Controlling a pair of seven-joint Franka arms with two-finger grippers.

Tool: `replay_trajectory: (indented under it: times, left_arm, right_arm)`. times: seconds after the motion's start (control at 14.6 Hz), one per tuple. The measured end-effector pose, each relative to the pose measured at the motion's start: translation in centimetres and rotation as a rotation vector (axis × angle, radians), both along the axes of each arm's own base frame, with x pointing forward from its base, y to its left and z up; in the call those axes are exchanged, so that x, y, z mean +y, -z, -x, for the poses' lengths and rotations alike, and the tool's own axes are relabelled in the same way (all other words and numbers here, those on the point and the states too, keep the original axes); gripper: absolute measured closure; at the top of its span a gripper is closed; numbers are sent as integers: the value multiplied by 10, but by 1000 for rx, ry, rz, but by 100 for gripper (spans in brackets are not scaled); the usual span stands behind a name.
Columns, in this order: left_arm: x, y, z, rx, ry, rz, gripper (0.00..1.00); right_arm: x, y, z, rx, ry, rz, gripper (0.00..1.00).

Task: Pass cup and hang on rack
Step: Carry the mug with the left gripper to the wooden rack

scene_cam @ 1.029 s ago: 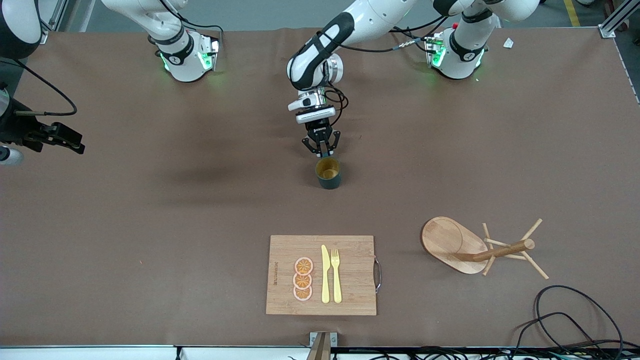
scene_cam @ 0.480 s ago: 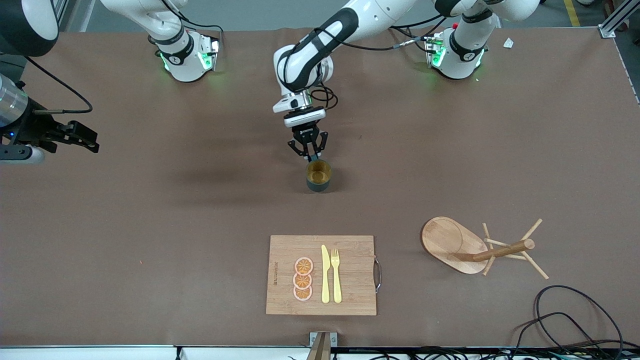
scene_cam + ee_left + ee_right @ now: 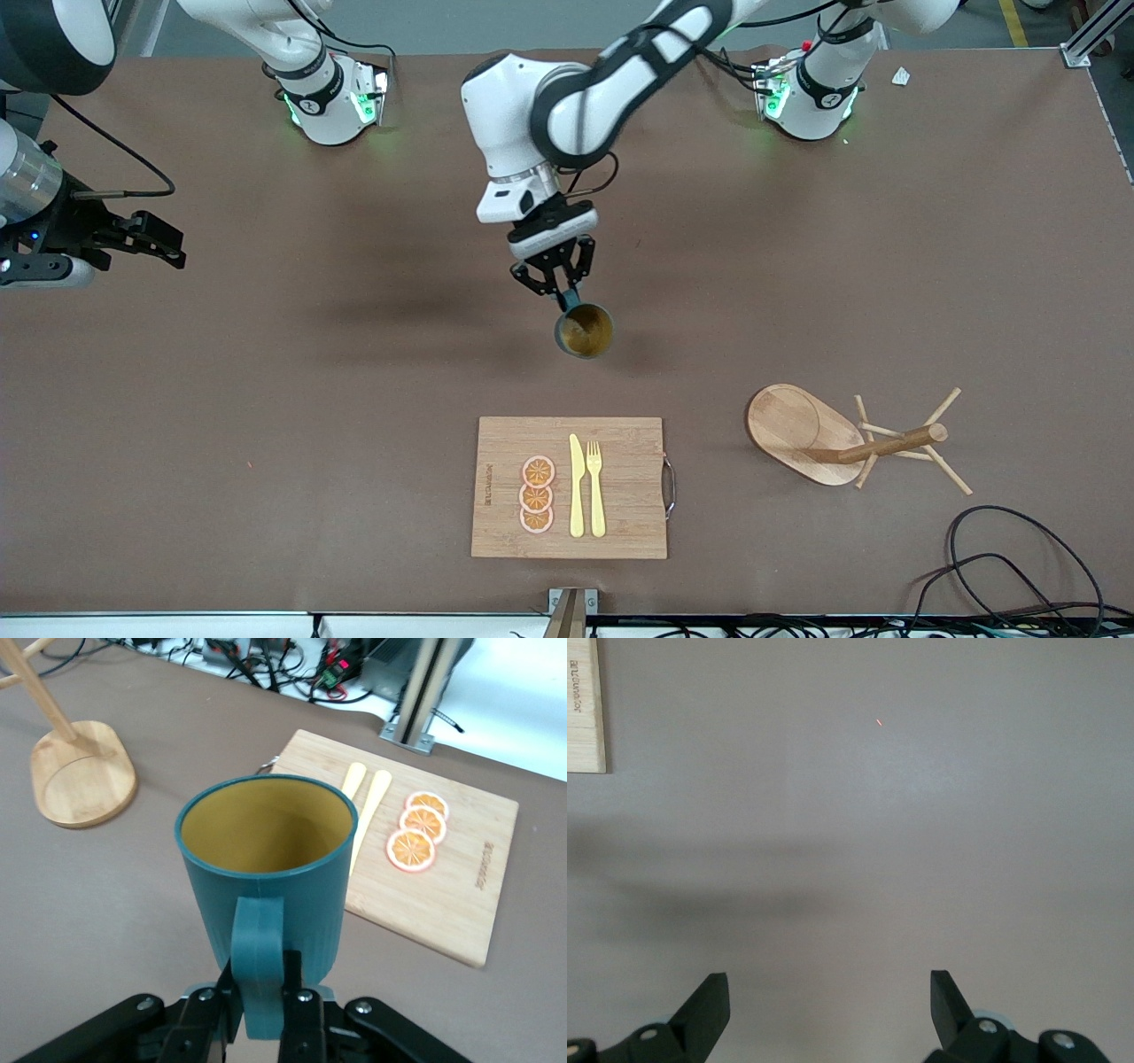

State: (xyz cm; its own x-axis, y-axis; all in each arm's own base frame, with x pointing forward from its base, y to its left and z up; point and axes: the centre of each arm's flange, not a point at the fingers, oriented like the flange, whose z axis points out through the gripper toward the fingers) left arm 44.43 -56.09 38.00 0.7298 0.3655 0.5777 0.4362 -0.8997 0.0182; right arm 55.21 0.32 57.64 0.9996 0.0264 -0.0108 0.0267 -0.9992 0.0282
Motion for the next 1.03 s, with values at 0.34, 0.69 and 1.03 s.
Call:
replay_trajectory:
  times: [0.34, 0.69, 1.03]
  left_arm:
    - [68, -74, -67, 169, -68, 149, 79]
    - [164, -122, -139, 323, -133, 354, 79]
    - [237, -139, -179, 426, -215, 566, 79]
  right_arm:
    - [-2, -4, 2, -6, 4, -3, 0]
    - [-12, -25, 15, -5, 24, -13, 0]
    - [-10, -37, 21, -11, 20, -16, 0]
